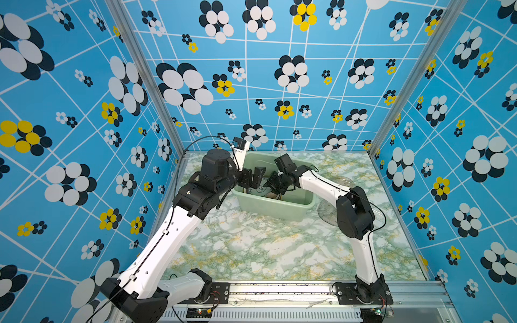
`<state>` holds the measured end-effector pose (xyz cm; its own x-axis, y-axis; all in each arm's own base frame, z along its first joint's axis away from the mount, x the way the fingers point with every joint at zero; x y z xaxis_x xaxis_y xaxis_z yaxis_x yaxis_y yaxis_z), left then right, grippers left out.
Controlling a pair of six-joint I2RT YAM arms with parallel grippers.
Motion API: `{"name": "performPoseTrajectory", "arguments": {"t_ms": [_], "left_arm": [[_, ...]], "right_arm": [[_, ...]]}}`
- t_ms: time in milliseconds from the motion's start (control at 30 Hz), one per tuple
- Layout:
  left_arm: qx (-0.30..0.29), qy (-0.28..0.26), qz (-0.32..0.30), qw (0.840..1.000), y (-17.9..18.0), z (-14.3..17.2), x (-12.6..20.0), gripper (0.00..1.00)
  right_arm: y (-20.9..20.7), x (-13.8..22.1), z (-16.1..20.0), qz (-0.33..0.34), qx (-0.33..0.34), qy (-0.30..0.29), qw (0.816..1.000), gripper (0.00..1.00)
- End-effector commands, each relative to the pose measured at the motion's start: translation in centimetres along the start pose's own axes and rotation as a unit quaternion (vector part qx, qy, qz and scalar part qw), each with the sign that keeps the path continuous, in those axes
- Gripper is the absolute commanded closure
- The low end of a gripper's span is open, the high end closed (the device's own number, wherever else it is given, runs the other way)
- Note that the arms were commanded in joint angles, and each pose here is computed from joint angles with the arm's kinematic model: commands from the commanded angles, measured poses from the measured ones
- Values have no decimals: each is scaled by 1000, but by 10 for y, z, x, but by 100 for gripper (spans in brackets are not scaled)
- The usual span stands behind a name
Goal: Place the plates into the plastic bin on the countertop
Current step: Place the plate in the plastic bin.
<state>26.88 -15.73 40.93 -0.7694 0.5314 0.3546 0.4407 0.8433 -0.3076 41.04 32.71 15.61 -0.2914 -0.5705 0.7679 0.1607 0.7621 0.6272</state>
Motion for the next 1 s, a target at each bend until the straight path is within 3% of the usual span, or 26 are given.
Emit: {"name": "performPoseTrajectory", "arguments": {"t_ms": [0, 300, 633, 967], "left_arm": [[-2, -5, 3, 1000, -3, -9, 4, 1], [-2, -8, -11, 1000, -1, -10, 9, 1], [-7, -26, -24, 999, 0, -15, 22, 1], [-3, -48, -35, 998, 2, -15, 43, 1]], "right_arm": [[9, -8, 2, -11, 14, 3, 1000, 58], [13, -3, 7, 76, 47, 6, 996, 39], [24, 13, 10, 120, 83, -3, 989, 20], [19, 11, 12, 131, 81, 8, 988, 19]]}}
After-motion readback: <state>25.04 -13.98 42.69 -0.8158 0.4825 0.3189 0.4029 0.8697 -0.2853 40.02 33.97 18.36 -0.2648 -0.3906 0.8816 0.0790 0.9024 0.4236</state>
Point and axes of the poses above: each gripper's point midway between its finger pads, its own x axis back along the fingers, its own y axis along the line the jaws close on, z = x × y, the point moved 7 cm from there along x, back along the fingers, and after that the axes turned 10 degrees about x, right-handed, at the moved point
